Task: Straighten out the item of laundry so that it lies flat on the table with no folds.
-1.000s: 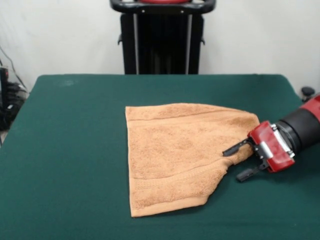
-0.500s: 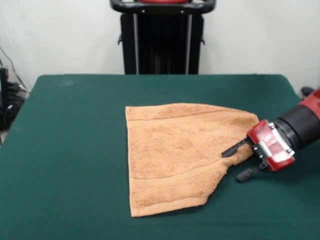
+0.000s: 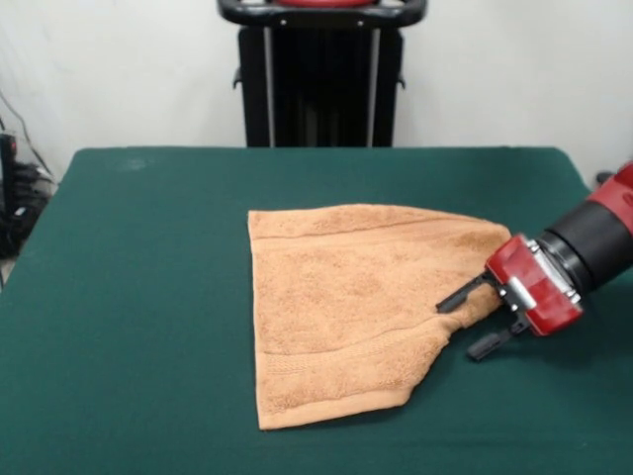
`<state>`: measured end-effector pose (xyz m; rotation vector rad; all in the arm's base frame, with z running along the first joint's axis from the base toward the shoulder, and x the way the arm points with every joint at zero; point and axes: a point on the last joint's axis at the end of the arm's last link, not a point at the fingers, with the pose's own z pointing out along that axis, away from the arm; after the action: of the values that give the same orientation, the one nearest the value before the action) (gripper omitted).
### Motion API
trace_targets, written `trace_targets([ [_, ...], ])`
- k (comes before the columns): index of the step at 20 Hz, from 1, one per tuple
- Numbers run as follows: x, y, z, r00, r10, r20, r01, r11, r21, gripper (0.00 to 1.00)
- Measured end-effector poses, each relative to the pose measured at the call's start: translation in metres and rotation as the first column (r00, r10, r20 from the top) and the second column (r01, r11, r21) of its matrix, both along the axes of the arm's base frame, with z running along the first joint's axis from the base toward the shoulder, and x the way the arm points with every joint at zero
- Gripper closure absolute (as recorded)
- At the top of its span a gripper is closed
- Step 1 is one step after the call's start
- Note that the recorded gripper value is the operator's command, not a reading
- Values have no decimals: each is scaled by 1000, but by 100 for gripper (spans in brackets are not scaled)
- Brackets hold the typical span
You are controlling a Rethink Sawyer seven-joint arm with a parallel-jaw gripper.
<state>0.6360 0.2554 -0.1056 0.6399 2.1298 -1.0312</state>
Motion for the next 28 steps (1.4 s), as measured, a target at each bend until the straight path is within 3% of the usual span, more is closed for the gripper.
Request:
trace_targets([
  [5, 0, -6, 5, 1000, 18, -7, -18, 998, 54, 0],
  [6, 2, -10, 8, 999, 31, -8, -30, 995, 96, 0],
  [9, 4, -16, 12, 999, 50, -7, -49, 988, 146, 0],
  [12, 9, -28, 17, 996, 90, 3, -88, 968, 233, 0],
  [13, 12, -39, 23, 995, 97, 12, -95, 944, 316, 0],
  [15, 14, -46, 26, 996, 86, 12, -84, 924, 374, 0],
  [17, 21, -60, 35, 998, 55, -4, -46, 869, 492, 0],
  [19, 27, -71, 40, 999, 41, -27, -19, 826, 564, 0],
  [21, 37, -88, 48, 998, 36, -56, 8, 769, 640, 0],
  [22, 46, -104, 52, 997, 42, -72, 18, 730, 683, 0],
  [26, 65, -155, 59, 993, 78, -93, 19, 656, 754, 0],
  [28, 74, -202, 62, 987, 120, -102, 7, 614, 789, 0],
])
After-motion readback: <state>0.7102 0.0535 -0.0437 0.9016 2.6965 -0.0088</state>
